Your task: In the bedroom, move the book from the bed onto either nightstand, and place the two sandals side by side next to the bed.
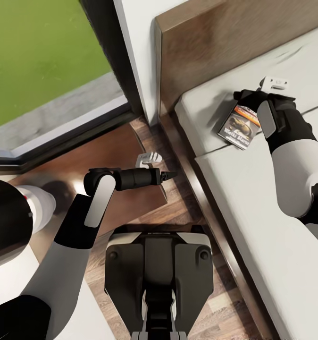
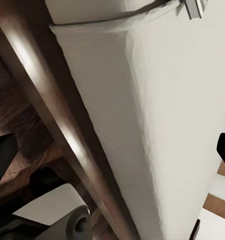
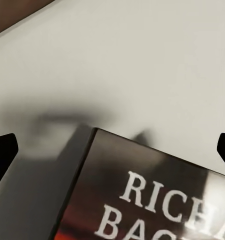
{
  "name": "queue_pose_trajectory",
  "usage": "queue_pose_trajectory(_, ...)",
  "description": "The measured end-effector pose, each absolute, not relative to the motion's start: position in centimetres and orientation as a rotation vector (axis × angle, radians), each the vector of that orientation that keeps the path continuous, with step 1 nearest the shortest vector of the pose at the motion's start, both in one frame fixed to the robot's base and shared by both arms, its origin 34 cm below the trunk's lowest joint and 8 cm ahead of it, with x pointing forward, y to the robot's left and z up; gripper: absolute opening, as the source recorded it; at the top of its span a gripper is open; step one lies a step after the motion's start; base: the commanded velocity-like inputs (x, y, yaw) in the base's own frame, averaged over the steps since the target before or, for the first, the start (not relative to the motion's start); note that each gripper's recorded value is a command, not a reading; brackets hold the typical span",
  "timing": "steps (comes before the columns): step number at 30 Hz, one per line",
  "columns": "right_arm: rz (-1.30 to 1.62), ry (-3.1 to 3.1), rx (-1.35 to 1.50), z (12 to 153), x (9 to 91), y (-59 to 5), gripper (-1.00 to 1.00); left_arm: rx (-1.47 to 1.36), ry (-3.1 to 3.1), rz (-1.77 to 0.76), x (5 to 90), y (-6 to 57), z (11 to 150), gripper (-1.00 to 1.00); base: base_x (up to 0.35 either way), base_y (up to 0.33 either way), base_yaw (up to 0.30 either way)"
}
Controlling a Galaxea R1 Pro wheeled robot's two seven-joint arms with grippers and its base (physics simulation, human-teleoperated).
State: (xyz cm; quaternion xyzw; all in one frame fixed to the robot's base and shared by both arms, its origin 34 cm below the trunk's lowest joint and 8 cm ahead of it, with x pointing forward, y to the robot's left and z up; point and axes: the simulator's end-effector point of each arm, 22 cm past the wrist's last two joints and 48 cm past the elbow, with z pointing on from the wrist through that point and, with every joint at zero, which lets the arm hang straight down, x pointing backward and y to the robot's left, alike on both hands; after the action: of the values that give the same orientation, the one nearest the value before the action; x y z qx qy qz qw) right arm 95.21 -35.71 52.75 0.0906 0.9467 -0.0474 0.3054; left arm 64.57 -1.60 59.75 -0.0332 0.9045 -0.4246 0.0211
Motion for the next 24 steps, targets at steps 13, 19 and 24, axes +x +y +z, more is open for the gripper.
queue_pose_trajectory(13, -0.096, 2.500, 0.224, 51.76, 94.75, -35.63, 1.00, -0.110, 2.813, -1.319, 64.16, -1.60, 59.24, 1.00, 0.000, 0.000, 0.000)
queue_pose_trajectory(19, -0.098, 2.499, 0.221, 51.74, 94.66, -35.66, 1.00, -0.110, 2.814, -1.319, 64.13, -1.60, 59.25, 1.00, 0.000, 0.000, 0.000)
queue_pose_trajectory(24, -0.099, 2.501, 0.221, 51.69, 94.58, -35.67, 1.00, -0.110, 2.815, -1.319, 64.10, -1.60, 59.22, 1.00, 0.000, 0.000, 0.000)
